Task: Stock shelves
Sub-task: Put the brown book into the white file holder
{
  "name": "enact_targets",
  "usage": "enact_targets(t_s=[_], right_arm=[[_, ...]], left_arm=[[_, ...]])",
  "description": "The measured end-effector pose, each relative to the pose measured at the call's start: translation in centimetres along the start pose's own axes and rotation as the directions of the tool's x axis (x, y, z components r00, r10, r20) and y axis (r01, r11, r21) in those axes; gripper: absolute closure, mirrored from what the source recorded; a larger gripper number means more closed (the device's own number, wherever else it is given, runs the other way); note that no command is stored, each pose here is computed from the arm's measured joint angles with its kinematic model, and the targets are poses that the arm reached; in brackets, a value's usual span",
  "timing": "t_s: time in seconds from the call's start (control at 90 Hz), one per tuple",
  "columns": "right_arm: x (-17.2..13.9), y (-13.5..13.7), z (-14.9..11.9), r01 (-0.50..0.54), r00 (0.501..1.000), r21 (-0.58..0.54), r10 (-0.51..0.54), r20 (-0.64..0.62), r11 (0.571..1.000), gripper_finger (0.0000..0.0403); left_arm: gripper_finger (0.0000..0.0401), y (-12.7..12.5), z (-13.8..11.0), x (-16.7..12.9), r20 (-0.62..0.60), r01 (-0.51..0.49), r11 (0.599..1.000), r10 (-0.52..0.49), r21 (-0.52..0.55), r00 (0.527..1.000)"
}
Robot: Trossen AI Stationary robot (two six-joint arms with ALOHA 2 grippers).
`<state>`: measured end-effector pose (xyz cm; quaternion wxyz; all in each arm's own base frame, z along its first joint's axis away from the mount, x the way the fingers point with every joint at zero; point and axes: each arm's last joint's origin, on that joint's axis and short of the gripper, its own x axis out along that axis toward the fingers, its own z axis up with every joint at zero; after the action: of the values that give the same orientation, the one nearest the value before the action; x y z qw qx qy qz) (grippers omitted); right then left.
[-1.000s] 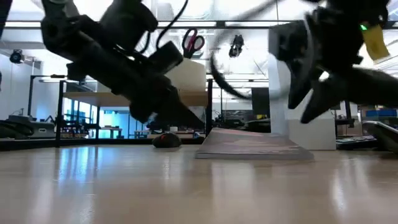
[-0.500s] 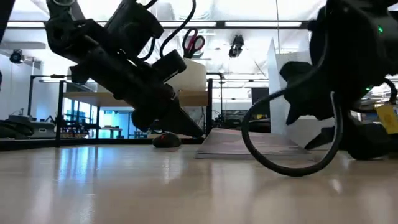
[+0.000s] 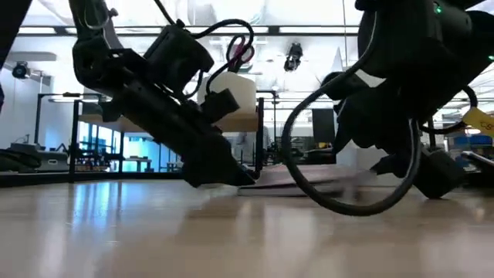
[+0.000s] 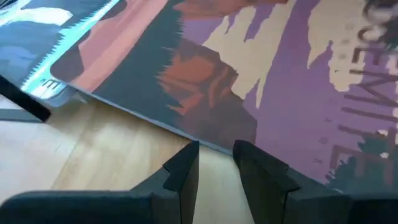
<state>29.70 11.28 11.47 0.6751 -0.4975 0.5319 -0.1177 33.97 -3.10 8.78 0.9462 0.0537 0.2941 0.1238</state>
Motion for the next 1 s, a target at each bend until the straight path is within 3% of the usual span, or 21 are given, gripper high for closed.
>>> enact_targets(t_s=[0.089,0.244,0.589,0.856,1.0], right_arm=[[-0.3,-0.8,1.1,0.036,0.998,0.139,-0.042,0.04,0.99,0.0196],[-0.9,-1.9,1.9,0.052,0.997,0.184,-0.062,0.046,0.981,0.0236],[-2.5,-4.2,3.6,0.004,0.995,0.358,-0.038,0.089,0.934,0.0392],[-5.5,-8.4,4.3,0.0,0.997,0.589,-0.045,0.061,0.808,0.0398],[-7.8,-10.7,3.5,-0.004,0.996,0.722,-0.063,0.066,0.692,0.04]], left_arm=[[0.0303,-0.1,0.0,0.0,-0.006,0.009,1.0,-0.009,0.004,1.0],[0.0303,0.0,0.1,0.0,-0.009,0.015,1.0,-0.014,0.005,1.0],[0.0303,0.9,1.2,-3.2,-0.15,0.036,0.998,-0.027,0.054,0.988],[0.0303,2.1,2.3,-7.1,-0.167,0.022,1.0,-0.023,-0.013,0.986],[0.0303,2.2,1.8,-8.3,-0.142,0.027,0.999,-0.032,-0.04,0.989]])
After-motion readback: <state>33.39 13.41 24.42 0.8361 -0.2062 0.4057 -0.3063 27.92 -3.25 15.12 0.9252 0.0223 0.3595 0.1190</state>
